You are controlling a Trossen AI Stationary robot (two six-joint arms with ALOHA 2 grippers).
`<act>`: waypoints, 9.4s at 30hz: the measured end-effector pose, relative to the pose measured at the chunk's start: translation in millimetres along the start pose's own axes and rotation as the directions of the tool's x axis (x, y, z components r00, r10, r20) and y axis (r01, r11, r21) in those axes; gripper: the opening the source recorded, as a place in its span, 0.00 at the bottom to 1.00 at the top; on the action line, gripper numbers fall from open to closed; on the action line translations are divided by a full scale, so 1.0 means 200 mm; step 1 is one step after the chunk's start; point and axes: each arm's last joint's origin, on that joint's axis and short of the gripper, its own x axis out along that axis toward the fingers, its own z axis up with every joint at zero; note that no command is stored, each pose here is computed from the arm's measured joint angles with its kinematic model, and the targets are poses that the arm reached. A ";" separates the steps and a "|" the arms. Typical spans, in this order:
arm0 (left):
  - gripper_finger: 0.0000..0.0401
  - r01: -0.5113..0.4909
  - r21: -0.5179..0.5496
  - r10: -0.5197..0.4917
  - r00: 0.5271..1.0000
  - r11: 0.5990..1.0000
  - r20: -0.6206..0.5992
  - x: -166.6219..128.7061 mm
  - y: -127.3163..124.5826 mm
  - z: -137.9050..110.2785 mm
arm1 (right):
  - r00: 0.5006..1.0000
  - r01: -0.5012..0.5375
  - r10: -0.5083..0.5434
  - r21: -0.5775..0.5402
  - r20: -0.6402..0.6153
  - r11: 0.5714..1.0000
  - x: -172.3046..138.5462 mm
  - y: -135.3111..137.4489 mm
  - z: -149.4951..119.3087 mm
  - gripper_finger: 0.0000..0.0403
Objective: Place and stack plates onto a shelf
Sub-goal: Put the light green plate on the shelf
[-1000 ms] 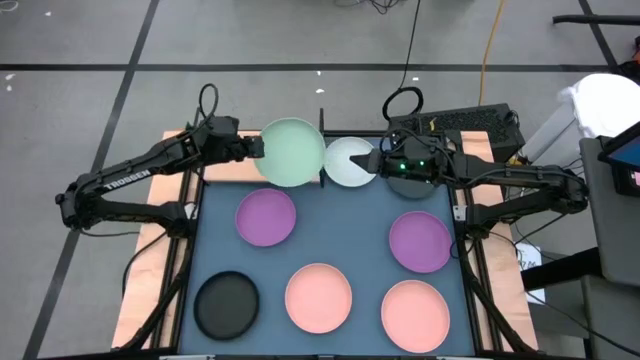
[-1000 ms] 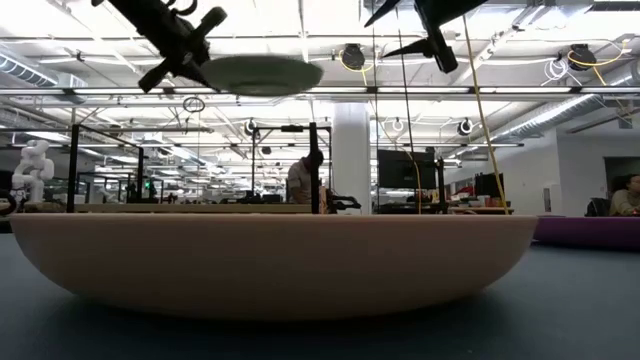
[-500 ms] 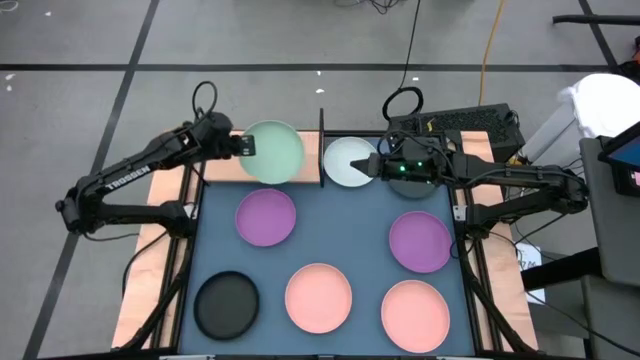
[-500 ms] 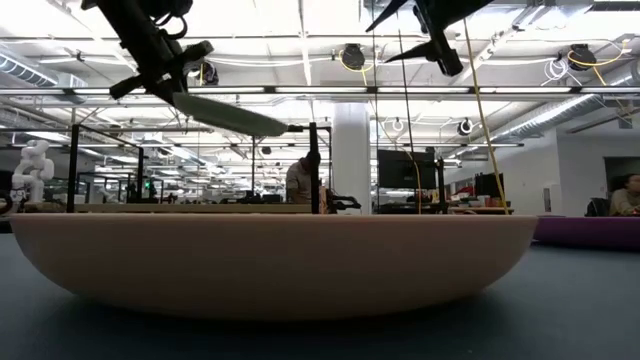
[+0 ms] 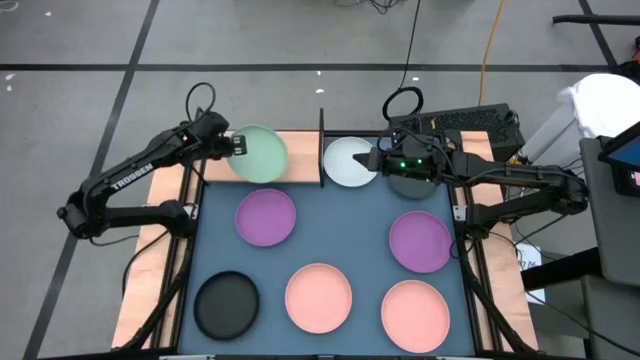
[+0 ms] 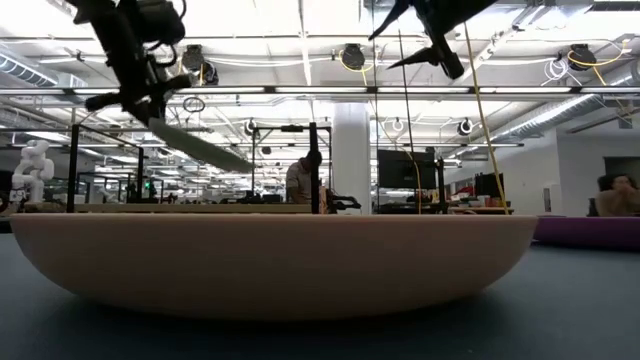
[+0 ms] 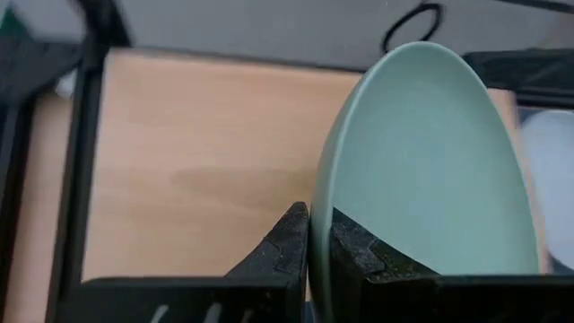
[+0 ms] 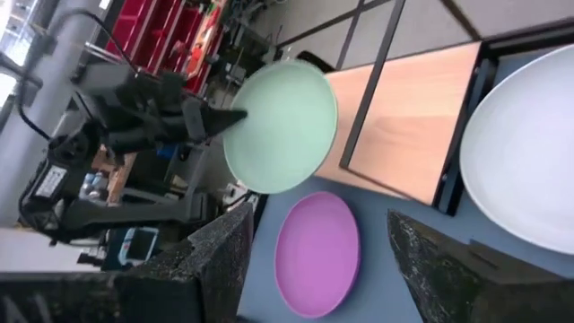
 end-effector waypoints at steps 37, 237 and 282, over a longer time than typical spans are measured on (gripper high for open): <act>0.06 0.205 -0.528 -0.103 0.971 0.824 0.216 -0.16 -0.07 -0.34 | 0.997 0.075 -0.075 0.025 0.026 0.997 0.01 -0.07 0.08 0.59; 0.18 0.084 0.475 -0.076 0.996 0.876 -0.037 0.50 -0.33 -0.29 | 0.998 0.038 -0.042 -0.089 -0.045 0.995 0.03 -0.08 0.10 0.59; 0.09 -0.045 0.489 0.195 0.946 0.871 -0.260 0.00 -0.10 -0.58 | 0.998 0.052 -0.055 -0.138 -0.019 0.989 0.03 -0.08 0.10 0.59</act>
